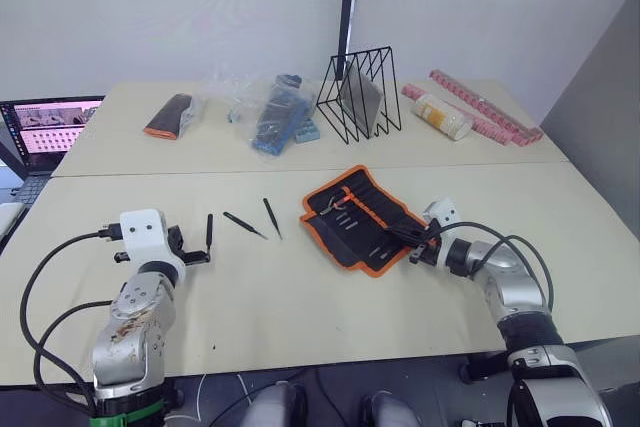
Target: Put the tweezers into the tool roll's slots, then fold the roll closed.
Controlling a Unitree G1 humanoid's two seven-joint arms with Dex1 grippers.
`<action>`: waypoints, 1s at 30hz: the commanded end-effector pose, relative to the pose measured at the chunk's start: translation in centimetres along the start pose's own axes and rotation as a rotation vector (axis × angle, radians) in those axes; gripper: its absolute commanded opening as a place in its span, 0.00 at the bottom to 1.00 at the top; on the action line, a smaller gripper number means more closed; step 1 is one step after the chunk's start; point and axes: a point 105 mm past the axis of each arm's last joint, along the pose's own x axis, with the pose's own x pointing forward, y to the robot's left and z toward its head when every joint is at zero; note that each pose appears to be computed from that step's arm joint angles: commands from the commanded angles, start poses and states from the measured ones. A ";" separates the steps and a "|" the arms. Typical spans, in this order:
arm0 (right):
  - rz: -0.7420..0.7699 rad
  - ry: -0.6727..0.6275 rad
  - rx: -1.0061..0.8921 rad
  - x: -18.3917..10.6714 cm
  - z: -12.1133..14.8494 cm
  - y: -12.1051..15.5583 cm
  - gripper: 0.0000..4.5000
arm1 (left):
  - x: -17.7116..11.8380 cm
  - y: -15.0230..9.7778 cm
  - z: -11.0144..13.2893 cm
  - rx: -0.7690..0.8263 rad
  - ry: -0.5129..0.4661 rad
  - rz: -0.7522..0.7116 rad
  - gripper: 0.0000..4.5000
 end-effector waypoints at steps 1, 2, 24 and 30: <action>-0.008 0.041 0.031 -0.3 -1.4 0.2 0.00 | -0.6 -0.9 1.7 -0.005 -0.052 -0.023 0.33; -0.008 0.041 0.031 -0.3 -1.4 0.2 0.00 | -0.7 -1.1 1.6 0.001 -0.044 -0.017 0.39; -0.002 0.050 0.016 -0.1 -1.5 0.3 0.00 | 0.1 -5.6 -3.8 0.016 0.183 -0.072 0.28; -0.006 0.050 0.014 -0.2 -1.6 0.4 0.00 | 0.0 -5.2 -3.6 -0.027 0.164 -0.073 0.01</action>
